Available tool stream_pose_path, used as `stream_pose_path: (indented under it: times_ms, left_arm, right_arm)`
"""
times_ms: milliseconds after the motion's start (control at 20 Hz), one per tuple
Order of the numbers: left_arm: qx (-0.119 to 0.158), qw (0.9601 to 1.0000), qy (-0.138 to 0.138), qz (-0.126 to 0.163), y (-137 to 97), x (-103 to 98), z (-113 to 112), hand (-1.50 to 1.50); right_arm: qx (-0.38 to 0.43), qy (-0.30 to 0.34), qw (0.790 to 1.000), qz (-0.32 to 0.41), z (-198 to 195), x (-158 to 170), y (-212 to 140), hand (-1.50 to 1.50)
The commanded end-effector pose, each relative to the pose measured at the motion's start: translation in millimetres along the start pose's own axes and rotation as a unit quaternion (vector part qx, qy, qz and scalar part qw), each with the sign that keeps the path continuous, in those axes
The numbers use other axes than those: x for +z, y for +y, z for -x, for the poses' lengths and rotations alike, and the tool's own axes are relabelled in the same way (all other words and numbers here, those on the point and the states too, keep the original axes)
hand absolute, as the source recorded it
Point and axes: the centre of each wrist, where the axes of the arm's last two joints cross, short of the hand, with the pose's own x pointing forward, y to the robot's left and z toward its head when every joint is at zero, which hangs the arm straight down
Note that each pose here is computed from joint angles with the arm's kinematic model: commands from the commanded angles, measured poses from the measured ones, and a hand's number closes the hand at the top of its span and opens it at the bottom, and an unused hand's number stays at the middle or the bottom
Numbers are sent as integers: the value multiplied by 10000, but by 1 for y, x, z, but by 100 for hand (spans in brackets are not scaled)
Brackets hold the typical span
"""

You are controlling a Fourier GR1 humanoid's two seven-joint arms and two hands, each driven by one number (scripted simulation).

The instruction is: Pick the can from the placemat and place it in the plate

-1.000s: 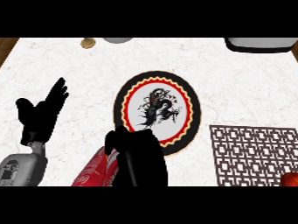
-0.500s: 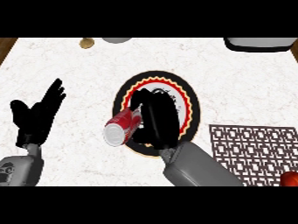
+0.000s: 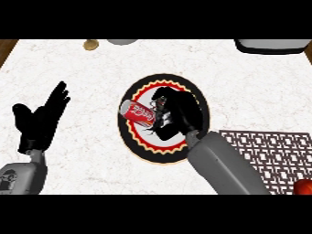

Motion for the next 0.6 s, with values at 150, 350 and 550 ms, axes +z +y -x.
stream_pose_path:
  times_ms: [150,350,550]
  left_arm:
    - [-30,10000,8,49,10,3,5,0]
    - [-30,10000,-48,12,16,-1,-10,0]
    - [17,10000,29,-6,12,4,11,0]
  right_arm:
    - [-283,-758,9962,328,-2,-30,-9,-150]
    - [-1283,-1706,9745,687,-25,-2,-24,-150]
    - [-2225,-1959,9524,713,-31,6,-45,-150]
